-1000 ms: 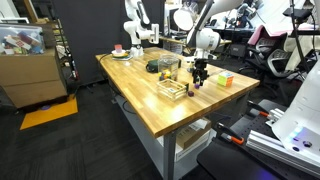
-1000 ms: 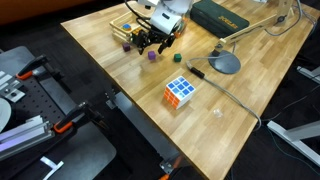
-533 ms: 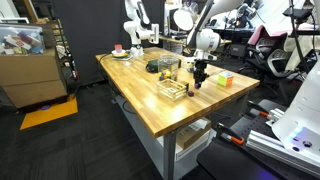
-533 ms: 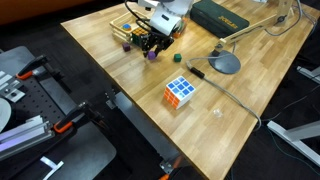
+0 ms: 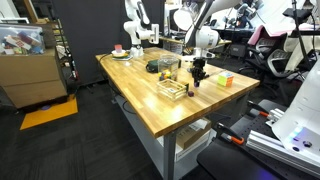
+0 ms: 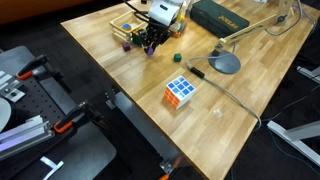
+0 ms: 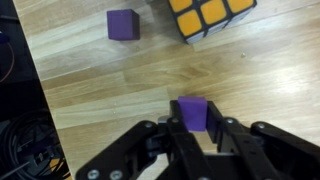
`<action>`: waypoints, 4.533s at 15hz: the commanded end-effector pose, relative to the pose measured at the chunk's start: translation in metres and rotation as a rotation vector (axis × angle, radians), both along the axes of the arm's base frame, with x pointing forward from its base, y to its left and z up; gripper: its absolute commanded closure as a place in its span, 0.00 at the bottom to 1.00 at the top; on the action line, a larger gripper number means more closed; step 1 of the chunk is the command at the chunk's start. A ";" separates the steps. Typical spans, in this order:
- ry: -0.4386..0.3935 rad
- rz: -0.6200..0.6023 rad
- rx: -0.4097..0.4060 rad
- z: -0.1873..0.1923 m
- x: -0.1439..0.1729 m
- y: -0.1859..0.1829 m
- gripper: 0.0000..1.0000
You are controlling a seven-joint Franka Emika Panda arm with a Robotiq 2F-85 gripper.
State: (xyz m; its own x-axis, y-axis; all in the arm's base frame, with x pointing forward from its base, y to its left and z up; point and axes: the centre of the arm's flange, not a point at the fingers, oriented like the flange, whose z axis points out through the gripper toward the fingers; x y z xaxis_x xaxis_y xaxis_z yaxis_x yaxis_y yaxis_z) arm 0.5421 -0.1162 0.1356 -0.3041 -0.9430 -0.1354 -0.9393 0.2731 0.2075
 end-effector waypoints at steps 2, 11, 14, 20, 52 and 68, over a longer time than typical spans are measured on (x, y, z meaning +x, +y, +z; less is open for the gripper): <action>-0.070 0.093 -0.055 0.041 -0.010 0.022 0.93; -0.225 0.491 -0.306 0.126 0.026 0.103 0.93; -0.285 0.606 -0.418 0.157 0.040 0.133 0.93; -0.354 0.699 -0.440 0.194 0.051 0.162 0.72; -0.560 1.051 -0.525 0.185 0.147 0.202 0.93; -0.402 1.027 -0.676 0.163 0.164 0.213 0.93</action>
